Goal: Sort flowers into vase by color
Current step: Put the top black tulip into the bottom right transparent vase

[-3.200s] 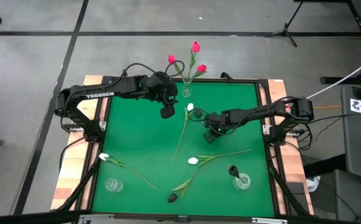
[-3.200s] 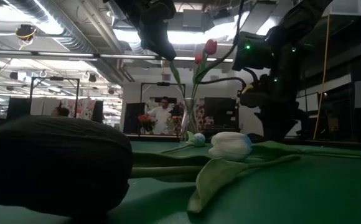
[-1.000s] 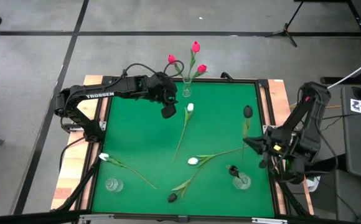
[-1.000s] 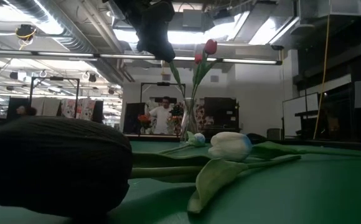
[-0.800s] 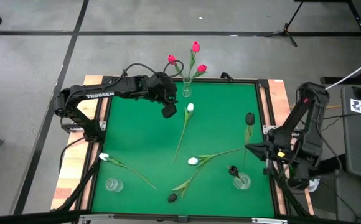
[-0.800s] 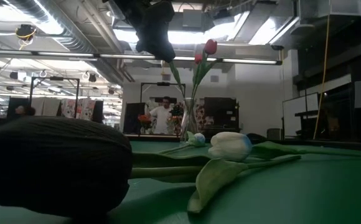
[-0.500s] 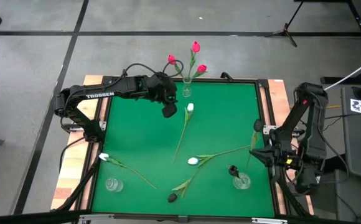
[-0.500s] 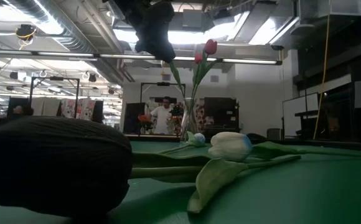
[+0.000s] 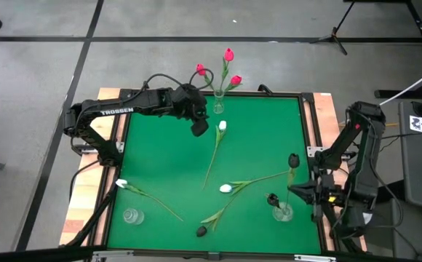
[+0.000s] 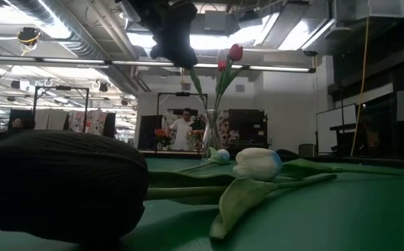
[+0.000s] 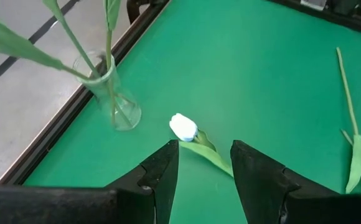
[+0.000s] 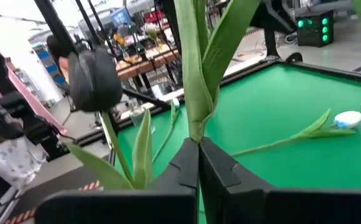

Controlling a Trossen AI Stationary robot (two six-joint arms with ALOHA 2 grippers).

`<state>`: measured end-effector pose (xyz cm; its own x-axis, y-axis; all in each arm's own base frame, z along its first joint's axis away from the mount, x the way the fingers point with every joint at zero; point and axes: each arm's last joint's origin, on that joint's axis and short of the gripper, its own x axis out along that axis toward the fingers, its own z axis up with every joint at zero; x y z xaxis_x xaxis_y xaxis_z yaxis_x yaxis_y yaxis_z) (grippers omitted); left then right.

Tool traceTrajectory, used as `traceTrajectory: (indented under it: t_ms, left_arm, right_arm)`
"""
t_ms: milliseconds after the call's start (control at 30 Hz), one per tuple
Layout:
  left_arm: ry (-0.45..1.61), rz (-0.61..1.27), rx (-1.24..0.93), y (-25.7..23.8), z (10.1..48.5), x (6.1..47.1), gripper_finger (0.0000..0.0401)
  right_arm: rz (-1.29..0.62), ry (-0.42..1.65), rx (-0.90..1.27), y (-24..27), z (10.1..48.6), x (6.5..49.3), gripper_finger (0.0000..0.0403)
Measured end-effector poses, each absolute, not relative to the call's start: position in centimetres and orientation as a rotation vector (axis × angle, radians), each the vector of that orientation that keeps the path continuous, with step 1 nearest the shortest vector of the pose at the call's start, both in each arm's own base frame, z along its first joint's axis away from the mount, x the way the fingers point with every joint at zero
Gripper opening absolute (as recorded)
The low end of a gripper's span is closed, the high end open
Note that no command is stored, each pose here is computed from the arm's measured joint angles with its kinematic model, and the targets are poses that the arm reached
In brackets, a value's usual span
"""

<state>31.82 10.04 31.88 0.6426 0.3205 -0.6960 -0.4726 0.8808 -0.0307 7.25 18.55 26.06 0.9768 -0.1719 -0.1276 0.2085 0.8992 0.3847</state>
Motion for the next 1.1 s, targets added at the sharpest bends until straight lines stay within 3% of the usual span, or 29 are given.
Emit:
traceTrajectory:
  t_ms: [1100]
  left_arm:
    - [0.711, 0.461, -0.231, 10.1, 32.1, 32.0, 0.0143]
  right_arm:
    - [-0.202, 0.2, 0.23, 21.2, 22.2, 7.8, 0.0]
